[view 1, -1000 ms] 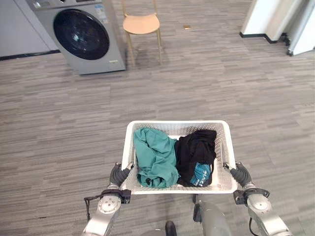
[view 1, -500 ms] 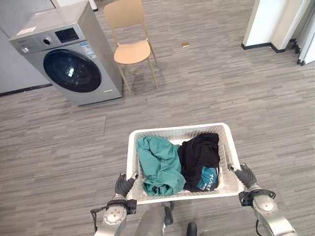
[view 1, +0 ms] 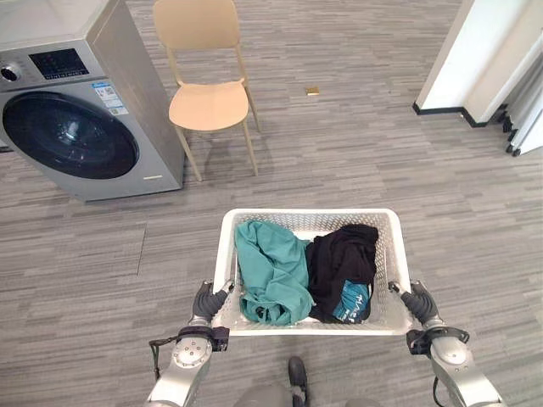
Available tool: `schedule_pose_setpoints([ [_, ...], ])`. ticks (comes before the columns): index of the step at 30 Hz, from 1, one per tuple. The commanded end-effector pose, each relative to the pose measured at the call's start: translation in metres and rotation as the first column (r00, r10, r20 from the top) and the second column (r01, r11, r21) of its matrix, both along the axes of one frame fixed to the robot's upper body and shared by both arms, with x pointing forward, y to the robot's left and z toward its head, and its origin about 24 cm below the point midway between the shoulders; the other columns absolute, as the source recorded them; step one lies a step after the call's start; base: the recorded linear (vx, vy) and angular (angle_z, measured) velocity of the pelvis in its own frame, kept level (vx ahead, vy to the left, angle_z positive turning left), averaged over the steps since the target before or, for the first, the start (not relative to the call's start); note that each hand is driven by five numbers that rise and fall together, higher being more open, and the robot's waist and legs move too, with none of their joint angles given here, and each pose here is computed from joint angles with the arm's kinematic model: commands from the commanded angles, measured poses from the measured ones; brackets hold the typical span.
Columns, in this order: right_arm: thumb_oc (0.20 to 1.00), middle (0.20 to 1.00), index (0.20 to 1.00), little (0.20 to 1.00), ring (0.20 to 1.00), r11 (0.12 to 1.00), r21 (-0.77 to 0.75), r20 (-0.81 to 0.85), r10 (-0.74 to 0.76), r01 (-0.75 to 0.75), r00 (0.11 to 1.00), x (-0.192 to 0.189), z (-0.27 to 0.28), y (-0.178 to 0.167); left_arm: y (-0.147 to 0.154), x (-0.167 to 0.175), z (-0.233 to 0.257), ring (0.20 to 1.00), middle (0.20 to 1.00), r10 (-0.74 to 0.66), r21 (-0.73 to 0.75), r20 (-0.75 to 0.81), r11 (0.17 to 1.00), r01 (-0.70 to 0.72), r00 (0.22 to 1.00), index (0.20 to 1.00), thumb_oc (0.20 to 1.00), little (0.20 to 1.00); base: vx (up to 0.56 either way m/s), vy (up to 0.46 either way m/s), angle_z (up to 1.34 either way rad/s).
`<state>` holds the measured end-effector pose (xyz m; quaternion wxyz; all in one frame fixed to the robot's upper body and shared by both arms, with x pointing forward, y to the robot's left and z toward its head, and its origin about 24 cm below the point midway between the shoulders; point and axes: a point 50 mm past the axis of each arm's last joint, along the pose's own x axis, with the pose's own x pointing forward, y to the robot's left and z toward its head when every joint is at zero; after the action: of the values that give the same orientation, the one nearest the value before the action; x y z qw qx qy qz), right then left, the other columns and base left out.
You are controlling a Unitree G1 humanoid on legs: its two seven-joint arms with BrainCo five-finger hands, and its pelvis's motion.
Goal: Grab the laundry basket,head to the washer,open it,put in the laundry and shut it.
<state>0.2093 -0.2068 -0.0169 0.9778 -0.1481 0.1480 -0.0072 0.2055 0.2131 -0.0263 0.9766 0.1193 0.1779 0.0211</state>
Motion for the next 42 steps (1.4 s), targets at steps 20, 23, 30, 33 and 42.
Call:
schedule_pose_setpoints([
  [20, 0.200, 0.200, 0.200, 0.200, 0.200, 0.995, 0.093, 0.184, -0.040, 0.023, 0.982, 0.008, 0.032, -0.018, -0.022, 0.004, 0.016, 0.200, 0.200, -0.078, -0.142, 0.130, 0.985, 0.097, 0.988, 0.200, 0.200, 0.200, 0.20, -0.072, 0.59],
  [23, 0.200, 0.200, 0.200, 0.200, 0.200, 0.995, 0.098, 0.173, -0.037, 0.020, 0.984, 0.008, 0.029, -0.016, -0.019, 0.000, 0.014, 0.200, 0.200, -0.072, -0.148, 0.122, 0.985, 0.090, 0.990, 0.200, 0.200, 0.200, 0.26, 0.079, 0.20],
  [30, 0.200, 0.200, 0.200, 0.200, 0.200, 0.993, 0.115, 0.175, -0.014, -0.006, 0.984, 0.013, 0.030, -0.007, -0.012, -0.004, 0.012, 0.200, 0.200, -0.053, -0.137, 0.097, 0.988, 0.066, 0.994, 0.200, 0.200, 0.200, 0.24, 0.168, -0.15],
  [33, 0.200, 0.200, 0.200, 0.200, 0.200, 0.992, 0.121, 0.190, 0.008, -0.031, 0.982, 0.018, 0.032, -0.001, -0.008, -0.001, 0.016, 0.200, 0.200, -0.051, -0.123, 0.113, 0.990, 0.065, 0.992, 0.200, 0.200, 0.200, 0.12, 0.227, -0.22],
  [42, 0.200, 0.200, 0.200, 0.200, 0.200, 0.989, 0.122, 0.175, 0.058, -0.080, 0.983, 0.016, 0.031, 0.005, 0.000, -0.001, 0.021, 0.200, 0.200, -0.053, -0.095, 0.124, 0.993, 0.065, 0.991, 0.200, 0.200, 0.200, 0.23, 0.109, -0.07],
])
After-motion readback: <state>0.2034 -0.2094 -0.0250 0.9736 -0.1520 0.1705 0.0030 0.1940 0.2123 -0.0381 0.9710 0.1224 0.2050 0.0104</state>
